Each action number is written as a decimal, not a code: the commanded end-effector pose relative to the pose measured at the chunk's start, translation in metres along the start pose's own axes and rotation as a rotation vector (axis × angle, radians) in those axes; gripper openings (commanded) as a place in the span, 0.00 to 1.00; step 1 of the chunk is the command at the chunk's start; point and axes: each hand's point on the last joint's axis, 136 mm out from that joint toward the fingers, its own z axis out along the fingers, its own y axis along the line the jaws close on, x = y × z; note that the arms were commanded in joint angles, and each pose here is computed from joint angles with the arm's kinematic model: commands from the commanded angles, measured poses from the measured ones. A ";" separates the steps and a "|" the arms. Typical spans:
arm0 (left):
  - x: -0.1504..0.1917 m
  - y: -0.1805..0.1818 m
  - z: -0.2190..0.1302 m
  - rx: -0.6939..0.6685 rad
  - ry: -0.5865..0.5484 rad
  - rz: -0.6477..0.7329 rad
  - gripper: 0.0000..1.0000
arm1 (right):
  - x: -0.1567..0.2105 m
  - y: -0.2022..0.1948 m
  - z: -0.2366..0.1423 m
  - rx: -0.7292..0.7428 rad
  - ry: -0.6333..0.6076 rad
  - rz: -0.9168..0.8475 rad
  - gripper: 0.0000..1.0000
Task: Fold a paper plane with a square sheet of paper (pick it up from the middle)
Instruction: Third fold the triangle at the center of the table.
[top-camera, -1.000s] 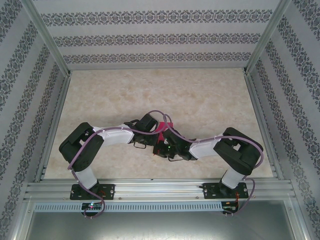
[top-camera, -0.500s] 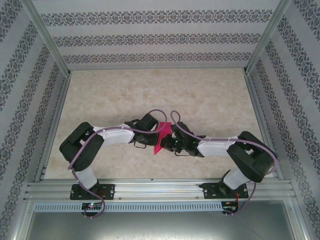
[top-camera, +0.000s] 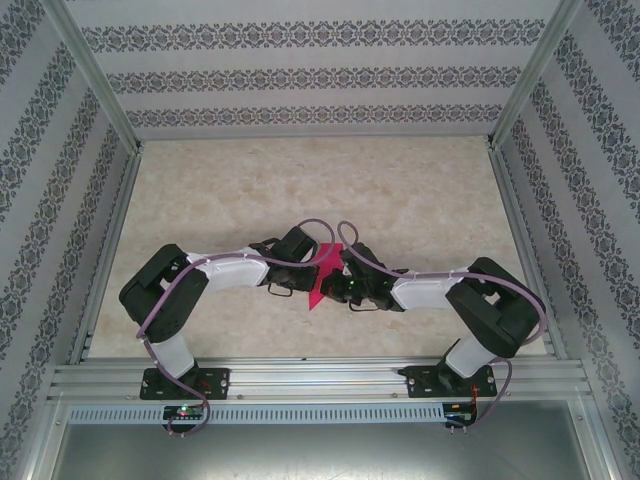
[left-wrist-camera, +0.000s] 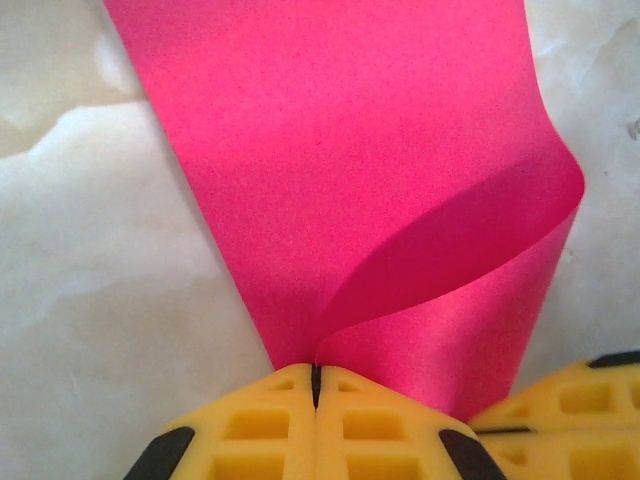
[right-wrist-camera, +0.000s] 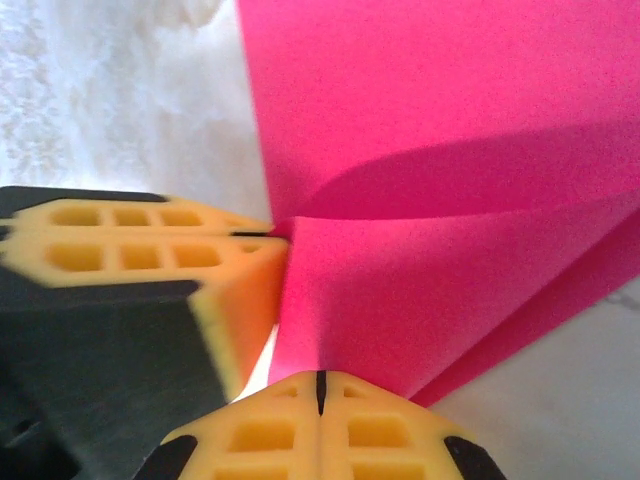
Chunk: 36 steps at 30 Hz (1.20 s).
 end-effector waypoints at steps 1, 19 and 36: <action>0.040 0.021 0.013 -0.081 0.145 0.012 0.00 | 0.002 -0.004 0.001 0.010 0.005 -0.013 0.00; 0.043 0.022 0.010 -0.070 0.129 0.001 0.00 | -0.015 0.008 -0.069 -0.008 -0.145 -0.095 0.01; 0.034 0.012 0.016 -0.050 0.152 0.038 0.00 | -0.016 0.033 -0.015 -0.088 -0.036 -0.058 0.00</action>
